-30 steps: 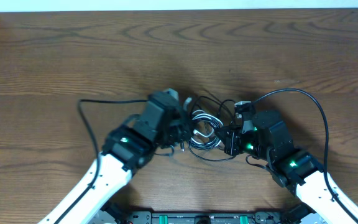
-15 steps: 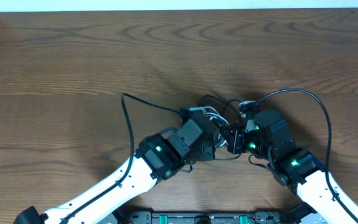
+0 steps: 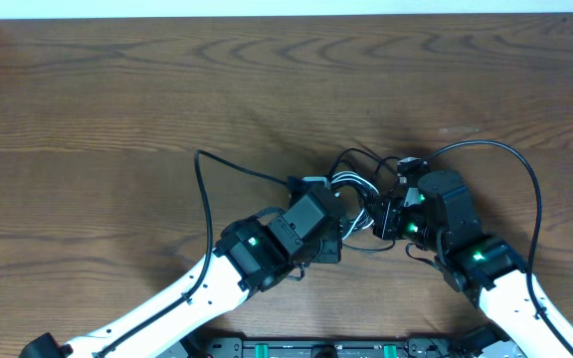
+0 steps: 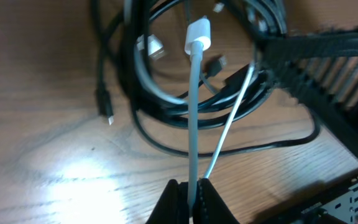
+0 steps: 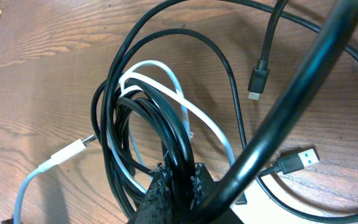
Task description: Untangle cables
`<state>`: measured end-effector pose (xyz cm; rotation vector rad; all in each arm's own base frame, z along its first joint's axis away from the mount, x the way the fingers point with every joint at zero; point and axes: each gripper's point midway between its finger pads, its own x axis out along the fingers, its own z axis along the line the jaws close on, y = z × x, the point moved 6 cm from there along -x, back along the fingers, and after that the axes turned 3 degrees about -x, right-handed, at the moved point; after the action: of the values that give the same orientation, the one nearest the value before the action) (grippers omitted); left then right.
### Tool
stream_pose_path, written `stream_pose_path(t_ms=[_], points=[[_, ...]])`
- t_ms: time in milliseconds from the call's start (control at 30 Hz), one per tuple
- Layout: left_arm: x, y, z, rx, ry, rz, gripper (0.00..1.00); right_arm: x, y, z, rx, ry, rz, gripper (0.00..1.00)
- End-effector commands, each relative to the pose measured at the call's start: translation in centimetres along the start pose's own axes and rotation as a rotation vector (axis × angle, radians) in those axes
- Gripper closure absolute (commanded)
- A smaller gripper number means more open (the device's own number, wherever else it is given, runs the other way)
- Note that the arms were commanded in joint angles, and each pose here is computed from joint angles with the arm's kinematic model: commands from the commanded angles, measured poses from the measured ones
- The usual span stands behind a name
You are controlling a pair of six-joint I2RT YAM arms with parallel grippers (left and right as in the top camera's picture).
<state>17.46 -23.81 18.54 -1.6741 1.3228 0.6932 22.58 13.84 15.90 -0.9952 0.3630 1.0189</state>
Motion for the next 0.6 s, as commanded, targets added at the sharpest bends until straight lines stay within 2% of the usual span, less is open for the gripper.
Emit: stream_pose_path(t_ms=[0, 133, 367, 567], points=[[-0.3, 0.0, -1.6, 0.100, 0.077, 0.032, 0.92, -0.4, -0.6, 0.9, 0.003, -0.048, -0.005, 0.99], [0.5, 0.2, -1.8, 0.105, 0.085, 0.068, 0.93, -0.4, -0.4, 1.2, 0.002, -0.077, 0.012, 0.99], [3.5, 0.7, -0.9, 0.101, 0.014, 0.138, 0.92, -0.5, -0.1, 2.2, -0.011, -0.156, 0.044, 0.99], [4.3, -1.9, 0.6, 0.067, -0.034, 0.047, 0.93, -0.6, 0.6, 2.4, -0.013, -0.184, 0.089, 0.99]])
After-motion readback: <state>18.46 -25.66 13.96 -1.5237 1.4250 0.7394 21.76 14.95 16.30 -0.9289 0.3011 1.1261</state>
